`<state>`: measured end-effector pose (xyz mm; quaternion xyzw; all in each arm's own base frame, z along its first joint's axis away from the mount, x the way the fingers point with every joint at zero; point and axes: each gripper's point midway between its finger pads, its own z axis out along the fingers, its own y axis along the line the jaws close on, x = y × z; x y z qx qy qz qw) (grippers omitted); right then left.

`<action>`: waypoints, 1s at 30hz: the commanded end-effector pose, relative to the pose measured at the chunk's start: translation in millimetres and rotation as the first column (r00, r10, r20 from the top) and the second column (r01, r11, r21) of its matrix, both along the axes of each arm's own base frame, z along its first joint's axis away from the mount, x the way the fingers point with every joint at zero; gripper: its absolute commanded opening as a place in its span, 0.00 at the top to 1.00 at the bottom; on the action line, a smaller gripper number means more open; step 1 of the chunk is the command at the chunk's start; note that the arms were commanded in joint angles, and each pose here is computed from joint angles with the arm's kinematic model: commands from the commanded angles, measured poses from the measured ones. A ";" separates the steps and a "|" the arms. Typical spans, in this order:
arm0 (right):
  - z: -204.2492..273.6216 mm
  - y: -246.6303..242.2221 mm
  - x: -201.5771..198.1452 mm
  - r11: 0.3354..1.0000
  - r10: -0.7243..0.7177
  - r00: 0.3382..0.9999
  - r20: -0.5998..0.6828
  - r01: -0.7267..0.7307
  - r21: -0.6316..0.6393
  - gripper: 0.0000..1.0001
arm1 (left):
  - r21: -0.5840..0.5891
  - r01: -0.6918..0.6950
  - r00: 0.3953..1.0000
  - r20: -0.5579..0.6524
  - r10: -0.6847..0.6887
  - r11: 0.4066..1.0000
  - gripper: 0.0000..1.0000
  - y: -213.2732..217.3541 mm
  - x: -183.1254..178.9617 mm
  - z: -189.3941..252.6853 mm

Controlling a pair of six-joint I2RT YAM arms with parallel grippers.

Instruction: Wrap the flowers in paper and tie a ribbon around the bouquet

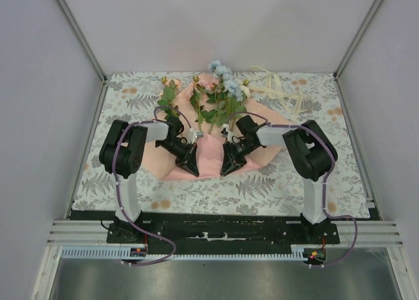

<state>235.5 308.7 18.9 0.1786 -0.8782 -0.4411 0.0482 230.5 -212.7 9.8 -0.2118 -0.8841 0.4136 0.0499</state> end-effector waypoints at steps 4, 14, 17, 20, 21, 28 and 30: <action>-16.3 -69.7 3.3 0.982 -0.092 0.995 0.026 0.095 -0.163 0.71 | 0.165 -0.021 0.999 0.035 0.016 0.986 0.98 35.6 11.5 -34.1; -27.6 -132.6 11.2 0.869 -0.200 0.979 0.047 0.199 -0.452 0.75 | 0.133 0.020 0.994 0.107 -0.035 0.991 0.98 28.6 18.8 -18.3; -30.0 -145.8 9.7 0.844 -0.237 0.971 0.031 0.222 -0.488 0.77 | 0.138 0.040 0.991 0.121 -0.057 0.990 0.98 27.1 17.2 -17.7; -25.6 -153.1 12.5 0.838 -0.278 0.960 0.020 0.252 -0.484 0.77 | 0.140 0.043 0.991 0.122 -0.060 0.989 0.98 27.7 16.4 -18.0; -23.9 -155.9 13.4 0.831 -0.294 0.955 0.022 0.267 -0.488 0.77 | 0.141 0.045 0.991 0.122 -0.063 0.989 0.98 27.7 15.7 -18.4; 2.3 -157.0 29.5 0.863 -0.327 0.944 0.048 0.318 -0.393 0.79 | 0.120 0.063 0.983 0.163 -0.082 0.991 0.97 26.0 19.3 -5.9; 21.4 -145.7 36.1 0.910 -0.273 0.958 0.085 0.286 -0.300 0.78 | 0.052 0.051 0.975 0.215 -0.062 0.997 0.81 18.8 28.3 19.2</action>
